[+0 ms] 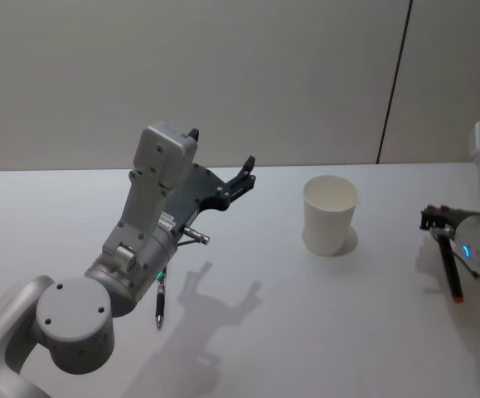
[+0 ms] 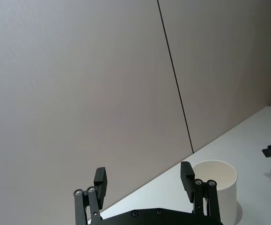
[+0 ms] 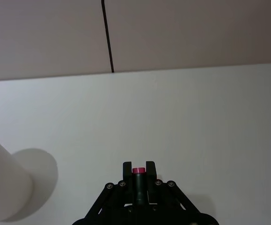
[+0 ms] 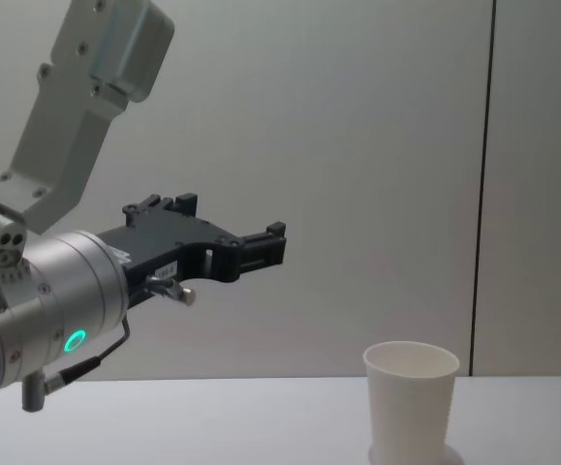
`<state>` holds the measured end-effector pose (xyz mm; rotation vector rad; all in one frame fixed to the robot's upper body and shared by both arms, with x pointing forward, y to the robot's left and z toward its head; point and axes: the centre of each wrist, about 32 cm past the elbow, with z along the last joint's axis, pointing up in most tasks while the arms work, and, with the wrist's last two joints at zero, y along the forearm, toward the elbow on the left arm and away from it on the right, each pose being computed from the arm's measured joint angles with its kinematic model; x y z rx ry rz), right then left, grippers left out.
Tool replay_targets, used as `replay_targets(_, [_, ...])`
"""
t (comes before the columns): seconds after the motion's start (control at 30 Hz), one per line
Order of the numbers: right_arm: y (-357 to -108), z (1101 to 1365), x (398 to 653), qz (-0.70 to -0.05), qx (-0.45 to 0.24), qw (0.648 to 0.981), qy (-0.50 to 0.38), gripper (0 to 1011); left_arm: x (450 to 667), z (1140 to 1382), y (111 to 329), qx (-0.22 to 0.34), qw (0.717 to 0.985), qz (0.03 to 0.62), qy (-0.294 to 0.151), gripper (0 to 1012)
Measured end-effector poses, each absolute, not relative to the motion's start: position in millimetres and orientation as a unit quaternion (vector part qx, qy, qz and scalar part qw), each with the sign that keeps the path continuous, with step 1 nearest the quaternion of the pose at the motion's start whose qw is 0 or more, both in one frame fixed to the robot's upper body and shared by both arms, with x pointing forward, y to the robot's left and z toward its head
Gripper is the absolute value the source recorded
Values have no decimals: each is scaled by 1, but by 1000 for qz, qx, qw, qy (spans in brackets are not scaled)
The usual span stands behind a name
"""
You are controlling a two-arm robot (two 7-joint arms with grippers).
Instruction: Place the pen into the pen holder.
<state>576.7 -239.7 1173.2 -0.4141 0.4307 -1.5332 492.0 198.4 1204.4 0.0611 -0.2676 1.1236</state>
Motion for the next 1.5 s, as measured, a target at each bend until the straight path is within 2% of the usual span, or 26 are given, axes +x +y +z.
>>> replay_targets(0.7, [-234,1188,563,-679,-86,726,66,157,492,1204,198,29,837,531,-126,1000])
replay_targets(1.5, [-214,1182,561,-648,32,756,-90,157,492,1204,198,29,837,531,-126,1000])
